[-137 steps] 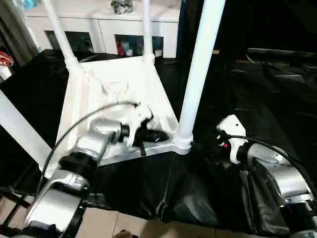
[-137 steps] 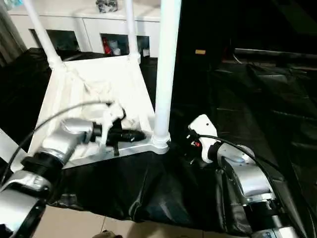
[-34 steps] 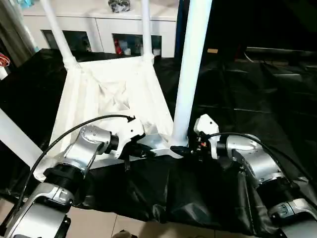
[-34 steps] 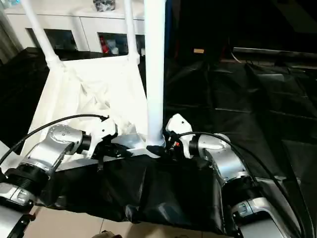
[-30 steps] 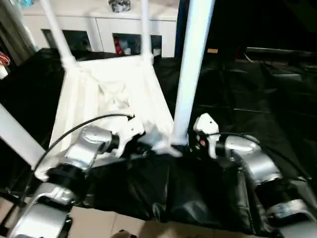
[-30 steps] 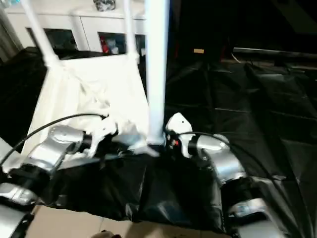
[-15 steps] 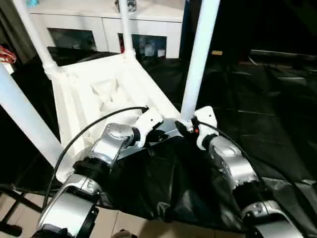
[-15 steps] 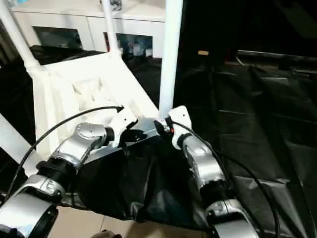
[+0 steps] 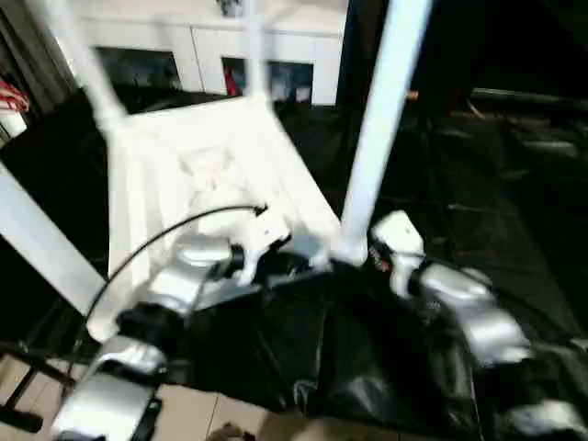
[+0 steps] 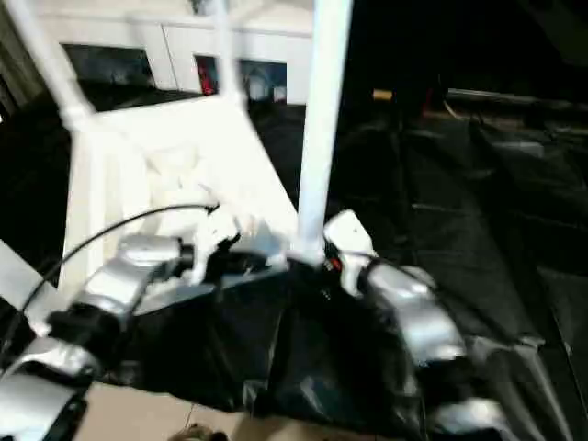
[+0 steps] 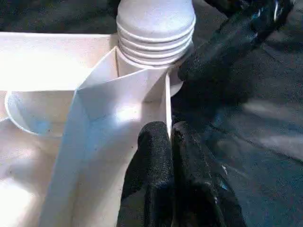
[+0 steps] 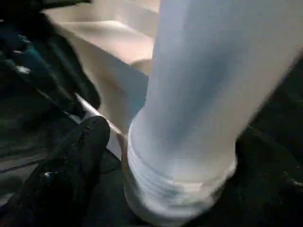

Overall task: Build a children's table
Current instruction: Rotate leg to tighten

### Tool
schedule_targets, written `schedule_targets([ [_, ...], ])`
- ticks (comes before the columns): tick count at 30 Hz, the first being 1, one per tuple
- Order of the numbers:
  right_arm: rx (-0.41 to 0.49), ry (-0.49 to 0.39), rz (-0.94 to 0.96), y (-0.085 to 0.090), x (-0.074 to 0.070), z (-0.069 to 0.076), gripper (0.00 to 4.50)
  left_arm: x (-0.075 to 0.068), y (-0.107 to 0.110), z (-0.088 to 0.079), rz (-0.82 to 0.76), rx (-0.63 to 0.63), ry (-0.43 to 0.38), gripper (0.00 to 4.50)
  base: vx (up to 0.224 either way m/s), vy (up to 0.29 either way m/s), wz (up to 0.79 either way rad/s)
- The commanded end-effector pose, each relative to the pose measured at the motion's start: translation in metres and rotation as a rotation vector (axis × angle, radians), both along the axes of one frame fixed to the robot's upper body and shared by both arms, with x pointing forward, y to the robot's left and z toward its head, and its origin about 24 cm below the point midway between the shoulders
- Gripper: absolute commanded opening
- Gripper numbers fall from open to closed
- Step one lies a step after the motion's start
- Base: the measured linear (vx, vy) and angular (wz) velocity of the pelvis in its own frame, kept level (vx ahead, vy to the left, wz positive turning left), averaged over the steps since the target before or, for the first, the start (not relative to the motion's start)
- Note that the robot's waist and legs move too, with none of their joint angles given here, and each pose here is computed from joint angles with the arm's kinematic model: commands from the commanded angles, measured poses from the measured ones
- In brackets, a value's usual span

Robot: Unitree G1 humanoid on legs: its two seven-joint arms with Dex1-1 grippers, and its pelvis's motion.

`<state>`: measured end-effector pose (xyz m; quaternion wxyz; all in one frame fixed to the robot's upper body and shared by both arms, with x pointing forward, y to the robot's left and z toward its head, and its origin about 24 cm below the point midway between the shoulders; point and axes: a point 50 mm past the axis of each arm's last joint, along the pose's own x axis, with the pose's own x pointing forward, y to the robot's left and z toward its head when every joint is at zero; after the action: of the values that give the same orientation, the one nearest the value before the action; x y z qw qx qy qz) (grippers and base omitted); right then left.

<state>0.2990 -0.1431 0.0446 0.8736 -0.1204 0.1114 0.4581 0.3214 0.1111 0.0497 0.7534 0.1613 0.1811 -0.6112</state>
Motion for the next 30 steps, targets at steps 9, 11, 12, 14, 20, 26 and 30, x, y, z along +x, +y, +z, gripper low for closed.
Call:
schedule_targets([
  [9,-0.012,-0.029,0.092,0.001,-0.002,0.013,4.12,0.004,0.003,0.01,-0.039,0.059,-0.079,0.0,0.0,0.0,0.0],
  [11,-0.007,-0.028,0.093,0.001,-0.003,0.014,4.12,0.003,0.004,0.009,-0.029,0.046,-0.069,0.0,0.0,0.0,0.0],
  [12,-0.006,-0.028,0.093,0.002,-0.004,0.014,4.12,0.003,0.004,0.009,-0.029,0.045,-0.066,0.0,0.0,0.0,0.0],
  [14,-0.006,-0.03,0.093,0.003,-0.004,0.015,4.23,0.002,0.006,0.008,-0.036,0.046,-0.044,0.28,0.0,0.0,0.0],
  [20,-0.006,-0.035,0.107,0.006,-0.01,0.016,4.3,0.002,0.013,0.008,-0.018,0.06,-0.055,0.61,0.0,0.0,0.0],
  [26,-0.007,-0.031,0.106,0.006,-0.016,0.015,4.3,0.003,0.021,0.008,-0.005,0.099,-0.06,0.61,0.0,0.0,0.0],
  [30,-0.012,-0.027,0.102,0.004,-0.019,0.014,4.3,0.003,0.024,0.006,0.01,0.117,-0.048,0.61,0.0,0.0,0.0],
])
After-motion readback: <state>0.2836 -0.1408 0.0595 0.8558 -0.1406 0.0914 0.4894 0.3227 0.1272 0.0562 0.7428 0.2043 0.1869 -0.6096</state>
